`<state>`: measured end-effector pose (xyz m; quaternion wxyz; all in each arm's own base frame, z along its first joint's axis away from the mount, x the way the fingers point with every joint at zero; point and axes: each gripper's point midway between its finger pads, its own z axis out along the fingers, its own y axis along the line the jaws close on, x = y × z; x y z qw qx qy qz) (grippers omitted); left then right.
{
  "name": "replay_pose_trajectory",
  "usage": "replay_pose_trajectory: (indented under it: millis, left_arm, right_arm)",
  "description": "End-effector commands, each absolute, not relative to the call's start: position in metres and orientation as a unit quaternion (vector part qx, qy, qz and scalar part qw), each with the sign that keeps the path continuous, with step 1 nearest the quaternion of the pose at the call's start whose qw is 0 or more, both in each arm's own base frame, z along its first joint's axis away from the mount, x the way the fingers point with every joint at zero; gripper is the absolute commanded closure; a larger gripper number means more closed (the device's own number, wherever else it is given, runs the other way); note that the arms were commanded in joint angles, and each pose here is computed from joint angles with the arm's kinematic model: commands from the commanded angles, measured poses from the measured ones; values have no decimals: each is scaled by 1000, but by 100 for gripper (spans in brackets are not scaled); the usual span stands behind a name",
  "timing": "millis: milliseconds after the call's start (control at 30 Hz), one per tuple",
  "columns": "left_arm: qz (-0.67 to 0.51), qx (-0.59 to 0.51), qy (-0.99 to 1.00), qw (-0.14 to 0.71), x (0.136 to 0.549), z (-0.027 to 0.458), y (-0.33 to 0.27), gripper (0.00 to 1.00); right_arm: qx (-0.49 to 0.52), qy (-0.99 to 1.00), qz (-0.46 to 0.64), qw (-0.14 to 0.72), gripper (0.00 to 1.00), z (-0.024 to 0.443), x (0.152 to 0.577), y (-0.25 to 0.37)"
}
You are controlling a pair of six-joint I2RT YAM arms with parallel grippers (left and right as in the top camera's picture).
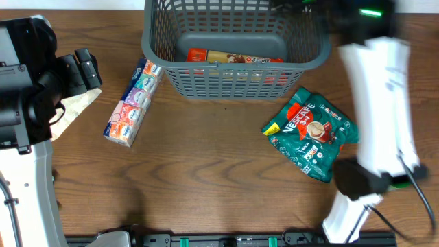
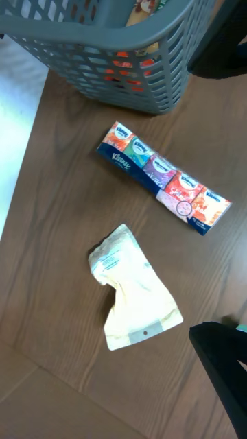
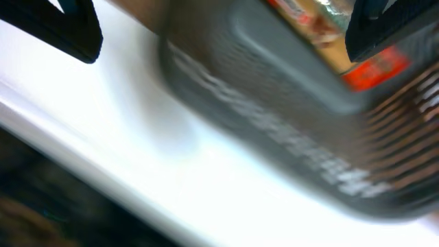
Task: Pack container
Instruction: 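Lift the spaghetti box and lower it into the basket, right gripper, then grasp the colourful tissue pack strip with the left gripper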
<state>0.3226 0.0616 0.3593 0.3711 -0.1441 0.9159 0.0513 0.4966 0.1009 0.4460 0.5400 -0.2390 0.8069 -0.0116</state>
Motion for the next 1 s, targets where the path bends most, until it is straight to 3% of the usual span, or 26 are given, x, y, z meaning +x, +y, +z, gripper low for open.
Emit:
replay_pose_trajectory:
  millis: [0, 133, 300, 567, 967]
  left_arm:
    - [58, -129, 918, 371, 322, 361, 63, 1]
    - [73, -89, 923, 366, 322, 360, 62, 1]
    - [111, 32, 944, 308, 319, 338, 61, 1]
    - [33, 107, 973, 201, 365, 257, 39, 1]
    - [-10, 142, 989, 39, 398, 129, 18, 1]
  right_arm:
    - [0, 828, -49, 558, 1, 487, 457, -4]
    - [202, 839, -83, 498, 1, 468, 402, -100]
    - [340, 851, -77, 393, 1, 416, 359, -158]
    - [333, 904, -39, 267, 1, 333, 366, -155]
    - [294, 940, -27, 172, 1, 227, 386, -132]
